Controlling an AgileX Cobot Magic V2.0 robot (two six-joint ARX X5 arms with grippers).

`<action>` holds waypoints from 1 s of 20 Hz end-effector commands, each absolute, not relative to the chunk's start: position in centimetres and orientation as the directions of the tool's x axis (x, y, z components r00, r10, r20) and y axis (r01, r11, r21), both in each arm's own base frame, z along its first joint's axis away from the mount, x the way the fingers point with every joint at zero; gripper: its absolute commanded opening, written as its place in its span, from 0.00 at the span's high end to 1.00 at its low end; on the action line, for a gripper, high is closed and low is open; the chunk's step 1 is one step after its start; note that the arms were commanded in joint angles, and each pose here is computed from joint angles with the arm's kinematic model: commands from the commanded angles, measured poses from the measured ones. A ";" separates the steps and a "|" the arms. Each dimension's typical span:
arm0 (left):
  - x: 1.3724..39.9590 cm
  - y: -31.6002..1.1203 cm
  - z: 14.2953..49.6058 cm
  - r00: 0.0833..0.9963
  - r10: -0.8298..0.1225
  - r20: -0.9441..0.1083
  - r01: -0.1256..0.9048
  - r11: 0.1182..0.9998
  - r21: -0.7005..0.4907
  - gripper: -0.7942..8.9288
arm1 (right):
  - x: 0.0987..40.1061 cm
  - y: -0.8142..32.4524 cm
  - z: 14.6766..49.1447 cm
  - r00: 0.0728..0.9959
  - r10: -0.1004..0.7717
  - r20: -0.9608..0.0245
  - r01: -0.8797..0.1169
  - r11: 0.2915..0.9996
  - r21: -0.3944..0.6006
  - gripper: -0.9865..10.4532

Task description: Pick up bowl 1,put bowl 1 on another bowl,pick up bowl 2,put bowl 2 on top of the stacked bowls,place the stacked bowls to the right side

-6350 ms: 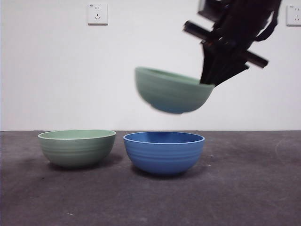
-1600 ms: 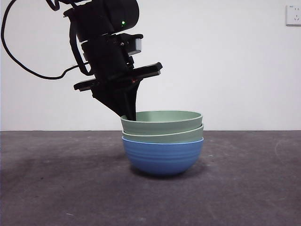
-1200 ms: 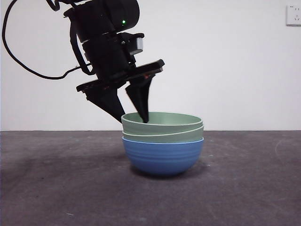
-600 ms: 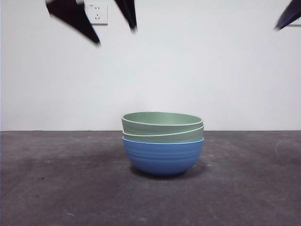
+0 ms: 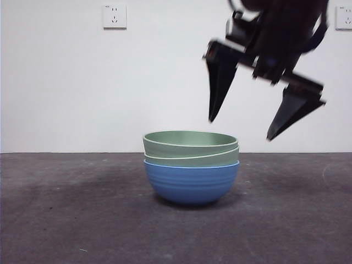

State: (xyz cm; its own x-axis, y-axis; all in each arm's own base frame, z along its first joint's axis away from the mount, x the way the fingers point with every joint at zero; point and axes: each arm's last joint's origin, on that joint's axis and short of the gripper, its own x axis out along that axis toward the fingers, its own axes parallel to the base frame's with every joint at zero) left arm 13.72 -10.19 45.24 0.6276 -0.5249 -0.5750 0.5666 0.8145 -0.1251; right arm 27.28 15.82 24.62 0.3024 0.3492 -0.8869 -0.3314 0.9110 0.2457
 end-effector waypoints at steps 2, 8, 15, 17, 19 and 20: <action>13.0 -9.8 45.4 0.628 -0.527 -0.573 0.575 0.810 -0.116 0.46 | 28.3 16.4 22.8 0.277 0.339 -0.899 -0.285 0.923 0.260 0.45; 12.8 -9.6 45.3 0.620 -0.521 -0.586 0.573 0.812 -0.115 0.47 | 29.2 17.1 20.9 0.237 0.374 -0.896 -0.266 0.913 0.311 0.46; 12.8 -9.6 45.3 0.620 -0.521 -0.586 0.573 0.811 -0.115 0.47 | 29.6 17.4 20.1 0.231 0.371 -0.900 -0.250 0.916 0.313 0.56; 12.8 -9.6 45.3 0.620 -0.521 -0.587 0.572 0.812 -0.116 0.47 | 29.6 17.4 20.1 0.231 0.371 -0.900 -0.251 0.916 0.313 0.63; 12.8 -9.6 45.3 0.620 -0.522 -0.586 0.573 0.811 -0.116 0.47 | 29.6 17.4 20.1 0.229 0.370 -0.900 -0.250 0.916 0.313 0.66; 12.8 -9.6 45.3 0.620 -0.521 -0.586 0.573 0.812 -0.116 0.47 | 29.6 17.3 20.1 0.226 0.369 -0.902 -0.249 0.917 0.312 0.67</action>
State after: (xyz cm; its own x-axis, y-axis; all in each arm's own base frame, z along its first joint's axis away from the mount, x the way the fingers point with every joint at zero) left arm 12.89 -9.59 45.28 0.6204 -0.5197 -0.5873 0.5650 0.8156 -0.1248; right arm 29.55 17.26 20.53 0.2394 0.3732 -0.8963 -0.2593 0.9142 0.3114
